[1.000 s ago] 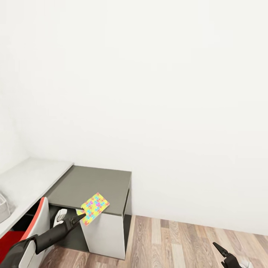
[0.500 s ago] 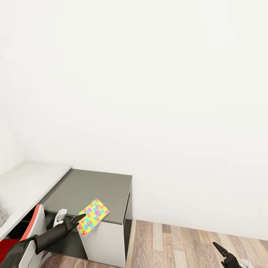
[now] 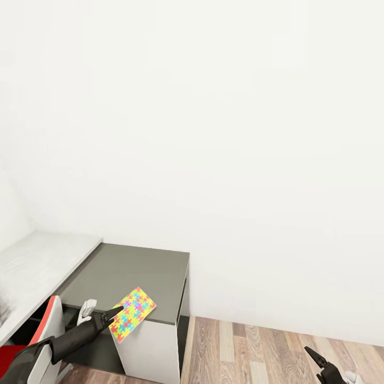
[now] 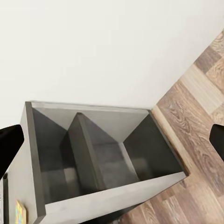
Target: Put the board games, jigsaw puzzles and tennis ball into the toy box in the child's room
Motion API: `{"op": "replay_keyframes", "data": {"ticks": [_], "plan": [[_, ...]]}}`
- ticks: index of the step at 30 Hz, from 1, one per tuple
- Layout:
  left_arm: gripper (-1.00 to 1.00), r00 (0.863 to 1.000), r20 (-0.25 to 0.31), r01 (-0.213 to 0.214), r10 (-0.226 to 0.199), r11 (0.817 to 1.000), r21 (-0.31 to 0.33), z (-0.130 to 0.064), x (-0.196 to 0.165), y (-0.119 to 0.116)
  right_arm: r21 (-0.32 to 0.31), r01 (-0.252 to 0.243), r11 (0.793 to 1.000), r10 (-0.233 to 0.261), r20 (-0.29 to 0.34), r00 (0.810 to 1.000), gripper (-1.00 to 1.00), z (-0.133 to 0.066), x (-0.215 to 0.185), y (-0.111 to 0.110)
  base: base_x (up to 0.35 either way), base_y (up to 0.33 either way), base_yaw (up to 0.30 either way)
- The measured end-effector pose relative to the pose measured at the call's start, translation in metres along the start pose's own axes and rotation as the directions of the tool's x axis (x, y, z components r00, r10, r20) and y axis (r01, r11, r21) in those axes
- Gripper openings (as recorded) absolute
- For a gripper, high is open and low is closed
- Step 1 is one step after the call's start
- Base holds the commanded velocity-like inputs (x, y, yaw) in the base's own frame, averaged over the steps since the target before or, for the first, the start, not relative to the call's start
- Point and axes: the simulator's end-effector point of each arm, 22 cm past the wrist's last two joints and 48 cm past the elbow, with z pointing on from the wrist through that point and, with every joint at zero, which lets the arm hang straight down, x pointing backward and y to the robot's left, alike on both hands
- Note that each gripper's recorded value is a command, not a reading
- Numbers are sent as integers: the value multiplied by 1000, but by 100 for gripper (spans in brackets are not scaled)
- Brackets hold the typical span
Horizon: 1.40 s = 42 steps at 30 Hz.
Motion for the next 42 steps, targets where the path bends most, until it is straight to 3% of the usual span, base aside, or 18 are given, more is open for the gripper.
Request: {"op": "replay_keyframes", "data": {"ticks": [12,19,23,29,42], "plan": [[100,1000,0,3,-3,1000,-8,5,1,6,-6,0,1000,0,-1,1000,100,5,1,-2,0,0,0],[100,998,51,32,-30,999,-22,-1,-12,18,-8,0,1000,0,-1,1000,100,10,1,-4,0,0,0],[100,995,91,58,-51,996,-69,-6,-20,35,-8,0,1000,0,-1,1000,100,13,1,-6,0,0,0],[100,992,107,77,-60,985,-157,-7,-22,60,-9,1,1000,-1,0,1000,100,17,2,-9,0,0,0],[100,992,110,85,-65,979,-187,0,-18,76,-9,2,1000,-2,-1,1000,100,27,4,-17,0,0,0]]}}
